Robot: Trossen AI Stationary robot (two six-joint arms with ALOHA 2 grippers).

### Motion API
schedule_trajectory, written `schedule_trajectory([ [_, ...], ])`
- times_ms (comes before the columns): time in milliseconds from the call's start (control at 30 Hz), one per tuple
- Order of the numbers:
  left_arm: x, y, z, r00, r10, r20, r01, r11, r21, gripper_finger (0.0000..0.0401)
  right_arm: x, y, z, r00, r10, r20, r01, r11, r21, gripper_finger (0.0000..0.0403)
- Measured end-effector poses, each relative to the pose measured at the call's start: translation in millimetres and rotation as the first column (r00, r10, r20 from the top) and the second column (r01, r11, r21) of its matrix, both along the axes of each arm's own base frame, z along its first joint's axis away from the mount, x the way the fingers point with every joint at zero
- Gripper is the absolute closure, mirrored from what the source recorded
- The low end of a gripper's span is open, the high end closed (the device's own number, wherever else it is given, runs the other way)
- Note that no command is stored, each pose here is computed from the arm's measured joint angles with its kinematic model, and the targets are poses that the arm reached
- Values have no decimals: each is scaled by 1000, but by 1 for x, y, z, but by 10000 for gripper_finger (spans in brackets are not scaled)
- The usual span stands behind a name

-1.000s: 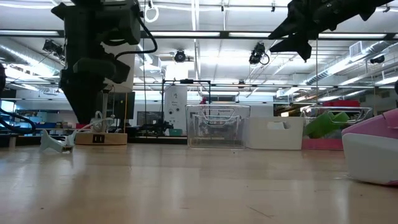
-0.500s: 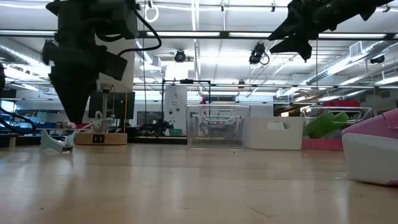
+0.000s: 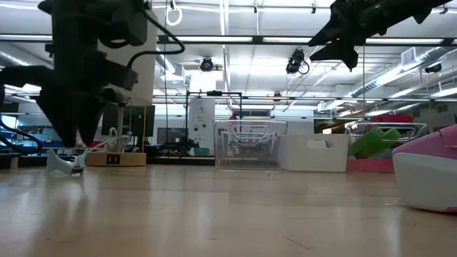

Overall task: Pick and place Stapler, Stapler remover, tape
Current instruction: Put the blue staple remover into the white bin

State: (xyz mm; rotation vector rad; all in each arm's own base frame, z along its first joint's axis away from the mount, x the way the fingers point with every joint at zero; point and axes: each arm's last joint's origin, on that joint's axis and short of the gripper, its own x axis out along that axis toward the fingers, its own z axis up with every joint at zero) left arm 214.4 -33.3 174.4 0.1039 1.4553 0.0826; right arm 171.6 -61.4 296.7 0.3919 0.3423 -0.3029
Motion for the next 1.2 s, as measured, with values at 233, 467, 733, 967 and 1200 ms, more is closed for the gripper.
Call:
schedule_trajectory([
  [233,-7,1,-15,1000,0,-3,0,1000,4,215,0,0,0,1000,0,1,0,1000,0,208],
  [467,-9,2,-29,999,-17,49,17,1000,3,215,0,0,-3,1000,-3,4,3,1000,7,208],
  [733,-16,3,-36,1000,-5,24,5,1000,16,318,1,0,-17,1000,-9,-4,9,1000,23,208],
  [967,-12,3,-35,997,50,66,-50,999,-6,356,2,-1,-18,1000,-9,15,9,1000,17,208],
  [1200,-5,1,-26,994,69,87,-68,997,-22,356,2,-1,-18,1000,-9,15,9,1000,17,208],
])
